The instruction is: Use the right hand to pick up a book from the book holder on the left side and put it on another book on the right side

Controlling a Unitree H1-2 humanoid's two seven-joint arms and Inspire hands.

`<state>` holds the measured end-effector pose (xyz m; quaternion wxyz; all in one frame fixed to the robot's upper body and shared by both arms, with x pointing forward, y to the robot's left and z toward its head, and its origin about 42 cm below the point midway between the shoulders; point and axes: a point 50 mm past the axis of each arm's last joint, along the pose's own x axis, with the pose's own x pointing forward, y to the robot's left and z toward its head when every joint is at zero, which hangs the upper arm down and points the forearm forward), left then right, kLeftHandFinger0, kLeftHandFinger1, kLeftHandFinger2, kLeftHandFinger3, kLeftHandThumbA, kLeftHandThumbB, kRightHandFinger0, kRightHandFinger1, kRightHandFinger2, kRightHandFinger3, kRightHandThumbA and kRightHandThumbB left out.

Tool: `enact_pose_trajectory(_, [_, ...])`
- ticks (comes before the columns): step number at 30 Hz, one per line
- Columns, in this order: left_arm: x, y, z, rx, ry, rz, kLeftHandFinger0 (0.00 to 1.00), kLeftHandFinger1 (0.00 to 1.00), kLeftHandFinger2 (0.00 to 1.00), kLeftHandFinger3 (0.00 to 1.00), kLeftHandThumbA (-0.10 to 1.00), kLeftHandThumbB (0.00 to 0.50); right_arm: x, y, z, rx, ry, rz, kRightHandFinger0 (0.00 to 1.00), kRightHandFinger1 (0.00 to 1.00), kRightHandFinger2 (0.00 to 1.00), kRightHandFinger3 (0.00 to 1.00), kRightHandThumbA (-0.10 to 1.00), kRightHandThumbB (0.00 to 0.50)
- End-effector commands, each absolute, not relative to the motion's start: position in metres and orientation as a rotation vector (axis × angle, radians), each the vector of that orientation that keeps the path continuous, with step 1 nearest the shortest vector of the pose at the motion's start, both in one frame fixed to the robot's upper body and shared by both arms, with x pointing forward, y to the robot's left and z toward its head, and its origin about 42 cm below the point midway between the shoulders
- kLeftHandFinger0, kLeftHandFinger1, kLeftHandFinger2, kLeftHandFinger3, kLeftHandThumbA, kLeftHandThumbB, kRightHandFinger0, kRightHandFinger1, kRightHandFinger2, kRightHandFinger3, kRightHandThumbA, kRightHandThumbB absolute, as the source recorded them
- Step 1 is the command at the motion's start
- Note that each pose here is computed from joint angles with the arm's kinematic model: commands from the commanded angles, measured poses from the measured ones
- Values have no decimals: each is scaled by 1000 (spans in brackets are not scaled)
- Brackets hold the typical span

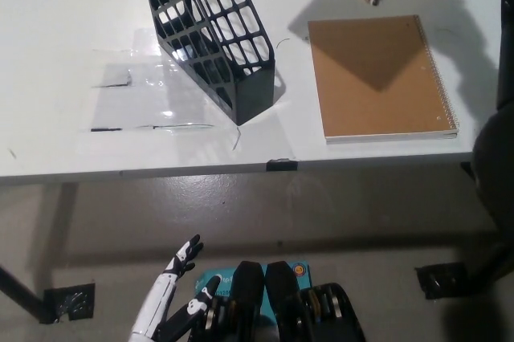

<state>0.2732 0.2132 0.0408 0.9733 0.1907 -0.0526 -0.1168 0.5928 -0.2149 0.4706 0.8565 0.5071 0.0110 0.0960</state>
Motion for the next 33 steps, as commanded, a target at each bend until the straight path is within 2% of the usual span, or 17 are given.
enact_pose_trajectory(1, [271, 214, 45, 396, -154, -231, 981, 995, 997, 1000, 757, 170, 587, -229, 524, 1106, -110, 331, 0, 199, 681, 1000, -100, 25])
enact_pose_trajectory(2, [271, 214, 45, 396, -152, -231, 991, 1000, 1000, 1000, 759, 170, 588, -231, 521, 1101, -102, 331, 0, 218, 630, 1000, -100, 25])
enact_pose_trajectory(7, [267, 213, 43, 380, -145, -233, 1000, 1000, 1000, 1000, 759, 171, 595, -236, 490, 1033, -54, 311, 0, 223, 623, 1000, -100, 35])
enact_pose_trajectory(10, [266, 213, 42, 381, -147, -226, 1000, 1000, 1000, 1000, 740, 151, 599, -242, 472, 1011, -17, 304, 0, 143, 643, 1000, -100, 70])
enact_pose_trajectory(13, [266, 214, 42, 385, -143, -223, 1000, 1000, 1000, 1000, 737, 152, 601, -248, 459, 1023, 9, 296, 0, 131, 707, 1000, -100, 89])
enact_pose_trajectory(14, [266, 214, 43, 389, -141, -220, 1000, 1000, 1000, 1000, 737, 153, 602, -252, 455, 1017, 18, 295, 0, 142, 705, 753, -100, 91])
enact_pose_trajectory(15, [266, 213, 43, 387, -139, -218, 1000, 1000, 1000, 1000, 745, 159, 602, -255, 454, 1003, 25, 291, 0, 132, 681, 896, -100, 100])
enact_pose_trajectory(17, [266, 214, 42, 387, -132, -219, 1000, 1000, 1000, 1000, 760, 162, 602, -261, 448, 934, 41, 291, 0, 117, 645, 972, -100, 98])
enact_pose_trajectory(18, [266, 214, 42, 385, -132, -219, 1000, 1000, 1000, 1000, 760, 162, 602, -262, 448, 926, 46, 292, 0, 116, 640, 844, -100, 101])
enact_pose_trajectory(19, [266, 214, 42, 381, -132, -218, 1000, 1000, 1000, 1000, 760, 163, 602, -265, 445, 915, 68, 296, 0, 102, 625, 627, -100, 100])
enact_pose_trajectory(21, [266, 214, 41, 378, -131, -217, 1000, 1000, 1000, 1000, 761, 172, 602, -268, 442, 893, 81, 273, 0, 70, 585, 747, -100, 123])
enact_pose_trajectory(22, [267, 214, 41, 377, -135, -217, 1000, 1000, 1000, 1000, 761, 171, 602, -271, 440, 873, 96, 258, 0, 56, 589, 946, -100, 140])
enact_pose_trajectory(23, [267, 214, 41, 378, -134, -216, 1000, 1000, 1000, 1000, 761, 172, 602, -274, 437, 861, 102, 245, 0, 59, 590, 1000, -100, 124])
enact_pose_trajectory(28, [264, 214, 39, 365, -126, -212, 1000, 1000, 1000, 1000, 736, 171, 601, -287, 426, 853, 101, 224, 0, 96, 585, 1000, -100, 99])
enact_pose_trajectory(29, [264, 213, 39, 363, -126, -210, 1000, 1000, 1000, 1000, 732, 172, 600, -289, 424, 852, 99, 226, 0, 59, 520, 1000, -100, 98])
enact_pose_trajectory(31, [263, 214, 39, 369, -124, -207, 1000, 1000, 1000, 1000, 743, 179, 600, -295, 420, 857, 97, 222, 0, 101, 579, 1000, -100, 125])
enact_pose_trajectory(33, [263, 214, 39, 373, -124, -208, 1000, 1000, 1000, 1000, 748, 175, 599, -298, 418, 871, 102, 213, 0, 100, 595, 1000, -100, 109])
